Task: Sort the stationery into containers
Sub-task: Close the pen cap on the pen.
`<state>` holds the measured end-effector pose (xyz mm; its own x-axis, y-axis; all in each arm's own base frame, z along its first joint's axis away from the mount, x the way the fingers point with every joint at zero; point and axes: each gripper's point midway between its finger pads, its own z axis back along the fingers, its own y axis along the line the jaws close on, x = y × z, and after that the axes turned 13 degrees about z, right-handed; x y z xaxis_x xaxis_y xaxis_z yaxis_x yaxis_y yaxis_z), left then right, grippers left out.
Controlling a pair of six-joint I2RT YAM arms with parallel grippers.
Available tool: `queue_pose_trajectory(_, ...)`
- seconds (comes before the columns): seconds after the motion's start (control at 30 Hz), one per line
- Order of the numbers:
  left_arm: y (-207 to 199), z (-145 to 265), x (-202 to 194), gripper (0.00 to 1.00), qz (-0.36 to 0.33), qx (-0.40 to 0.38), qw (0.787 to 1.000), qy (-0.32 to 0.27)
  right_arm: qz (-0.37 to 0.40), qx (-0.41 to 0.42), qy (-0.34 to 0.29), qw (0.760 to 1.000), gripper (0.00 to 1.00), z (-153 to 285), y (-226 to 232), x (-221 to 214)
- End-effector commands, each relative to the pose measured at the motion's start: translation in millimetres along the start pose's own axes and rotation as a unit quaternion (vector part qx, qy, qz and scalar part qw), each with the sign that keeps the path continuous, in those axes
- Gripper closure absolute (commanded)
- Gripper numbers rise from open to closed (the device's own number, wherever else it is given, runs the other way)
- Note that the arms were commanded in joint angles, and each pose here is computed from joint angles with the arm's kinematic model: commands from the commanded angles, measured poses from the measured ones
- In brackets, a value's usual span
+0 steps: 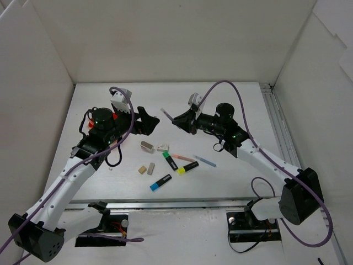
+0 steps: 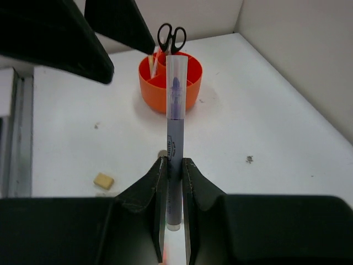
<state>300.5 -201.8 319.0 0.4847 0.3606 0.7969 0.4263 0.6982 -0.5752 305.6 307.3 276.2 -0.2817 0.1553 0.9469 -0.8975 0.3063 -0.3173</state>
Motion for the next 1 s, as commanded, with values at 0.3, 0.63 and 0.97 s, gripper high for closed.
queue_pose_trajectory(0.3,-37.3,-7.8,58.9,0.0,0.019,-0.082,0.989,-0.121,-0.144,-0.125,-0.09,0.977,1.0,-25.9,-39.1,65.0)
queue_pose_trajectory(0.63,-39.5,-34.1,61.9,0.04,0.034,-0.096,0.989,-0.109,-0.137,-0.148,-0.095,0.975,1.0,-31.0,-18.0,60.5)
queue_pose_trajectory(0.97,-30.5,-51.9,60.5,0.2,0.053,-0.092,0.988,-0.116,-0.13,-0.162,-0.084,0.975,1.0,-30.7,-12.0,52.9)
